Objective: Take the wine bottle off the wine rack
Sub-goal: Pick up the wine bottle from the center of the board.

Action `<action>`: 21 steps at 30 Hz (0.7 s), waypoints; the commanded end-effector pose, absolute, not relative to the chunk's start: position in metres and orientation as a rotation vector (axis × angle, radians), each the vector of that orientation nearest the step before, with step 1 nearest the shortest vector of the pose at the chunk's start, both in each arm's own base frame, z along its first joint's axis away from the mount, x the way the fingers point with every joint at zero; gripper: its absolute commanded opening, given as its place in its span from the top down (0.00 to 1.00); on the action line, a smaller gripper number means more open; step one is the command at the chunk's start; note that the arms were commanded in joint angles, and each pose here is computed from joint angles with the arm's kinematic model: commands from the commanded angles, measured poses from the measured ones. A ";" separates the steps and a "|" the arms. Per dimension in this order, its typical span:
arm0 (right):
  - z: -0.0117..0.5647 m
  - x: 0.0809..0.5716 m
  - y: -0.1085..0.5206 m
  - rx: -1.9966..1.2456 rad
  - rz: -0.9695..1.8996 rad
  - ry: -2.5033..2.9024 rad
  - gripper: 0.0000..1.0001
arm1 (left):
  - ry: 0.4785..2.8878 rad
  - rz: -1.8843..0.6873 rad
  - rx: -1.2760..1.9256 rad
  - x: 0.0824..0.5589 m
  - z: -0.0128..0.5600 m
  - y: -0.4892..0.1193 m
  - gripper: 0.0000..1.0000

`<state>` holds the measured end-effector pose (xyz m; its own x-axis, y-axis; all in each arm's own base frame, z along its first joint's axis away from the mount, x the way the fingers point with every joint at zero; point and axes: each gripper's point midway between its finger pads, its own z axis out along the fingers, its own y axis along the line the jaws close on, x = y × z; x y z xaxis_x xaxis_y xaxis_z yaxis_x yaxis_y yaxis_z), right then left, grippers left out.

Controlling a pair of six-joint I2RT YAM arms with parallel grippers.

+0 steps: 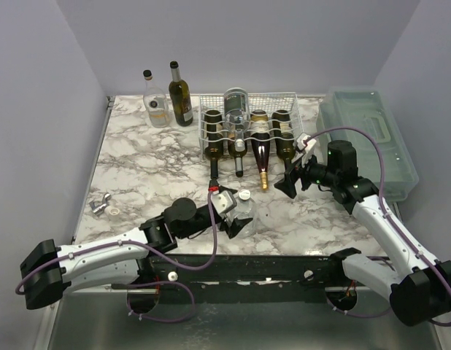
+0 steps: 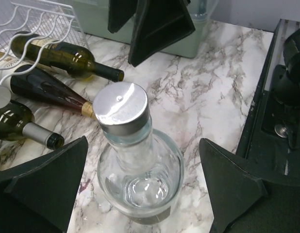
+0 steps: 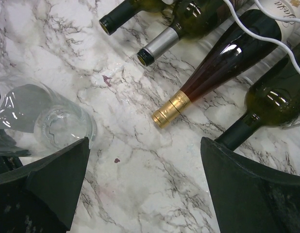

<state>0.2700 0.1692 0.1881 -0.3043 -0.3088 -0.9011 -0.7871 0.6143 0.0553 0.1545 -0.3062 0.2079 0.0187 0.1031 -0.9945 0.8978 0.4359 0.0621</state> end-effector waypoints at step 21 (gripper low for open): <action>0.181 0.276 0.163 -0.875 0.571 1.887 0.01 | 1.375 -0.775 0.805 0.179 0.210 -0.325 0.31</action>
